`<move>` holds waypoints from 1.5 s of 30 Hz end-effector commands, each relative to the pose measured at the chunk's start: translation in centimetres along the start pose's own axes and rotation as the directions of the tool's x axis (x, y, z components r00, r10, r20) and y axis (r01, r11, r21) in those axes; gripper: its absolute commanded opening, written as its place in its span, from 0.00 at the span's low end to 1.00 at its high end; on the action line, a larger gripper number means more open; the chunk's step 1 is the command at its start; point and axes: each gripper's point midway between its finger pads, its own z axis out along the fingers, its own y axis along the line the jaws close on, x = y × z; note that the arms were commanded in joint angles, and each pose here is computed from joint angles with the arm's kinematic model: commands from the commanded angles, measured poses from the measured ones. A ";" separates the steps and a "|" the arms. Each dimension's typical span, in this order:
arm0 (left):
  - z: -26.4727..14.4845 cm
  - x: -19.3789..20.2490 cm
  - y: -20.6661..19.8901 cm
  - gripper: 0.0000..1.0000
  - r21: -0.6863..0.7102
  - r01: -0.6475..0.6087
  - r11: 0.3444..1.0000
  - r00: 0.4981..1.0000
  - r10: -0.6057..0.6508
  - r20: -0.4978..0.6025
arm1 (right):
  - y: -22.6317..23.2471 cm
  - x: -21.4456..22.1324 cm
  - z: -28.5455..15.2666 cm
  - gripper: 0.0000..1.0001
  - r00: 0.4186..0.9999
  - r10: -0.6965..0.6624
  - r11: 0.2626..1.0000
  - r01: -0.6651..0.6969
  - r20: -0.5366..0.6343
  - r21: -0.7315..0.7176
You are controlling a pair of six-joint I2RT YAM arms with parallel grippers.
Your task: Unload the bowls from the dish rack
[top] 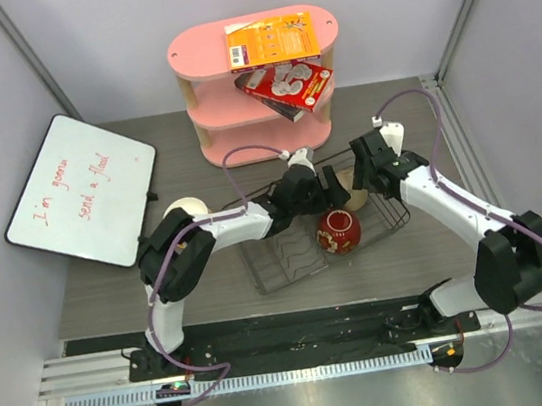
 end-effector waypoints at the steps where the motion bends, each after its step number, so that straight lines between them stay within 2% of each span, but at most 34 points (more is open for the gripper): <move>1: 0.2 -3.1 -1.4 0.84 0.022 -0.008 1.000 0.998 0.007 0.057 | -0.1 0.5 1.7 0.75 0.999 -0.029 0.998 0.030 -0.019 0.047; 6: 0.6 -3.9 -0.9 0.84 0.027 0.030 0.999 0.997 -0.031 0.064 | 0.2 1.9 3.1 0.75 0.997 -0.053 0.997 0.055 -0.052 0.051; 17: 2.2 -2.4 1.7 0.84 -0.091 0.059 0.994 0.998 -0.060 -0.003 | -0.6 3.8 3.1 0.74 0.992 -0.085 0.995 0.089 -0.092 0.047; 27: 2.4 -1.3 4.0 0.84 -0.188 0.072 0.979 0.997 -0.076 -0.013 | 0.6 -1.4 0.1 0.74 0.999 -0.010 1.000 0.010 0.033 -0.012; 31: 1.9 -1.1 4.4 0.84 -0.221 0.072 0.973 0.997 -0.071 0.013 | 0.9 -1.9 0.2 0.74 0.999 -0.018 1.000 0.018 0.038 -0.015; 39: 2.5 0.0 5.6 0.83 -0.263 0.066 0.962 0.997 -0.072 -0.015 | 1.3 1.8 4.4 0.75 0.993 -0.097 0.994 0.100 -0.071 0.034; 45: 2.2 0.7 8.0 0.84 -0.380 0.022 0.925 0.999 -0.037 -0.033 | 1.3 4.1 4.7 0.70 0.985 -0.108 0.994 0.110 -0.138 0.006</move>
